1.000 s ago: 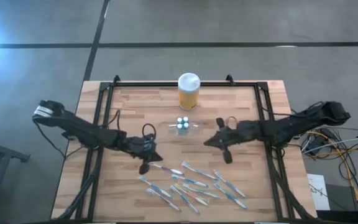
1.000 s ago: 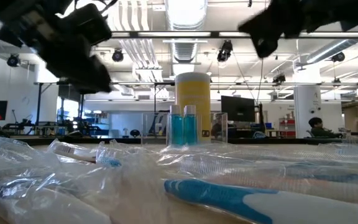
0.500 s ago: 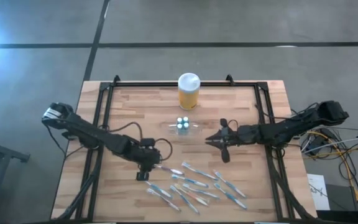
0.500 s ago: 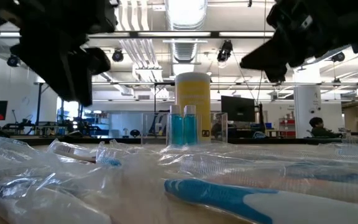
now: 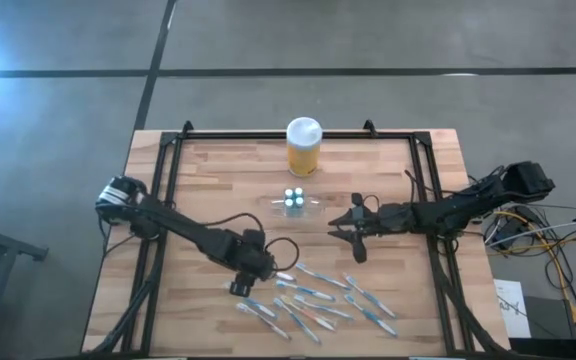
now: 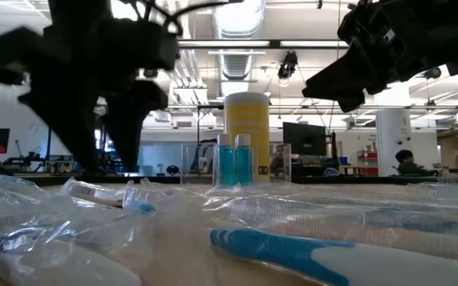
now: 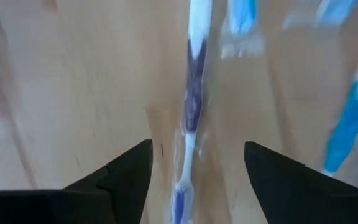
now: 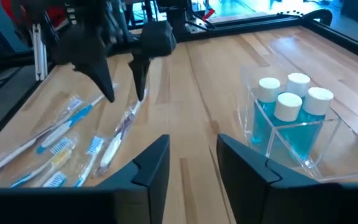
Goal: Pick & Place toothbrushing station
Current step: Put the purple toothbrush into the transparent organizer
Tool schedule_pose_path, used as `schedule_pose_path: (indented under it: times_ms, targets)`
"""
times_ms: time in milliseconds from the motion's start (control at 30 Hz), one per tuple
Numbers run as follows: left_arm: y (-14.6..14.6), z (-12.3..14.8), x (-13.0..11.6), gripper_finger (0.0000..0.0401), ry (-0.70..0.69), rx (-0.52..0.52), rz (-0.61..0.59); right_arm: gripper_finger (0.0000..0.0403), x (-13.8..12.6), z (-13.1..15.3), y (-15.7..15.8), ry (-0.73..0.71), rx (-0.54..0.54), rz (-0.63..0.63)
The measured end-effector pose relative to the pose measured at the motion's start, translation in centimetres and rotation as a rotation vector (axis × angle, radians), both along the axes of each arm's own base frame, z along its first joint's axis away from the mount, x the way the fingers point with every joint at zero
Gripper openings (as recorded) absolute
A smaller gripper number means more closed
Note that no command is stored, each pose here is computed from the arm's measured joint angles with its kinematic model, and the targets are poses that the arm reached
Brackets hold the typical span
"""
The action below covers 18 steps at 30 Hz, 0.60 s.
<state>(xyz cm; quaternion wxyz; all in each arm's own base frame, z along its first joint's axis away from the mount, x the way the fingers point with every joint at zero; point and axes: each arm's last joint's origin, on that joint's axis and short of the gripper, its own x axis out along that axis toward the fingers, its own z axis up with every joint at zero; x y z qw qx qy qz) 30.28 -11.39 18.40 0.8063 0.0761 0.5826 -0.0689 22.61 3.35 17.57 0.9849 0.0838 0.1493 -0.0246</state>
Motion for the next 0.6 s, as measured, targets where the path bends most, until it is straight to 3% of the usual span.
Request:
schedule_pose_path:
  times_ms: [367,600]
  targets:
    - [0.2,-3.3,0.2,0.0241,0.139,0.053,-0.009,0.013,0.1,0.3,0.0,-0.029,-0.01,0.004]
    - [0.4,-3.6,0.3,0.0167,0.154,0.049,-0.045,0.013,0.1,0.3,0.0,-0.028,-0.019,0.007]
